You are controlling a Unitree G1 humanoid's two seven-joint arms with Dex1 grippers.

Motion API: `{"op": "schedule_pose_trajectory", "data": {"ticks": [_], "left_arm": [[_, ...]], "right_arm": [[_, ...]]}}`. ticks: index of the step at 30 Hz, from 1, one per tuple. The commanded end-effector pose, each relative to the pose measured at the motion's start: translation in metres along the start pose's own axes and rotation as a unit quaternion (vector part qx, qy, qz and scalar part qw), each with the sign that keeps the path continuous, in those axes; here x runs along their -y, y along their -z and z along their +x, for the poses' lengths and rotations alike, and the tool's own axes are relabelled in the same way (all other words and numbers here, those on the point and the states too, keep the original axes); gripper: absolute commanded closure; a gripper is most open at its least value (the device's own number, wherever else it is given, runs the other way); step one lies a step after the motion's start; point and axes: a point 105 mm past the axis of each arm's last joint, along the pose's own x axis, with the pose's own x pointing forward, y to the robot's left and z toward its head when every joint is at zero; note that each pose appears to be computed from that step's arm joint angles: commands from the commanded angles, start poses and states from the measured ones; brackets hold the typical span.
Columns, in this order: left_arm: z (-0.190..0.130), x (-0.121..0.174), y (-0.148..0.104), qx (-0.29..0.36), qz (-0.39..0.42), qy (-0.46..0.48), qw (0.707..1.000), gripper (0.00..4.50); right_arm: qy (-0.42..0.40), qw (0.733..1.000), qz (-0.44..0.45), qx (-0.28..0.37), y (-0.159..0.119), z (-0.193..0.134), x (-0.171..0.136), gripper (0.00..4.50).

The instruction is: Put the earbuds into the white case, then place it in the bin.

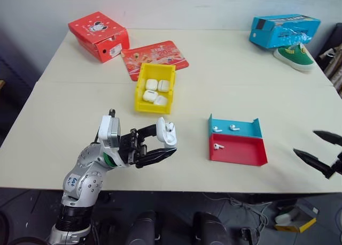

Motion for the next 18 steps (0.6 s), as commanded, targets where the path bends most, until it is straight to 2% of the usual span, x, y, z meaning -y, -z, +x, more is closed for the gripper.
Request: {"op": "schedule_pose_trajectory", "data": {"ticks": [1, 3, 7, 10, 12, 15, 18], "left_arm": [[0.001, 0.002, -0.007, 0.004, 0.023, 0.002, 1.0, 1.72], [0.001, 0.001, -0.007, 0.003, 0.023, 0.001, 1.0, 1.72], [0.0, 0.0, -0.008, 0.002, 0.025, 0.001, 1.0, 1.72], [0.002, 0.0, -0.007, 0.003, 0.026, 0.002, 1.0, 1.72], [0.004, 0.0, -0.007, 0.006, 0.026, 0.003, 1.0, 1.72], [0.006, 0.0, -0.006, 0.01, 0.025, 0.002, 1.0, 1.72], [0.009, 0.001, -0.005, 0.012, 0.025, 0.002, 1.0, 1.72]], "right_arm": [[0.011, 0.998, -0.06, -0.026, -0.007, 0.006, 0.007, 0.01], [0.003, 0.997, -0.075, -0.031, -0.012, 0.013, 0.006, 0.01], [-0.1, 0.989, -0.106, 0.02, -0.066, 0.053, -0.017, 0.01], [-0.138, 0.98, -0.13, 0.061, -0.109, 0.081, -0.026, 0.01], [-0.172, 0.975, -0.127, 0.055, -0.123, 0.096, -0.033, 0.01], [-0.221, 0.962, -0.155, 0.046, -0.134, 0.115, -0.042, 0.56], [-0.241, 0.955, -0.173, 0.029, -0.144, 0.14, -0.045, 1.59]]}}
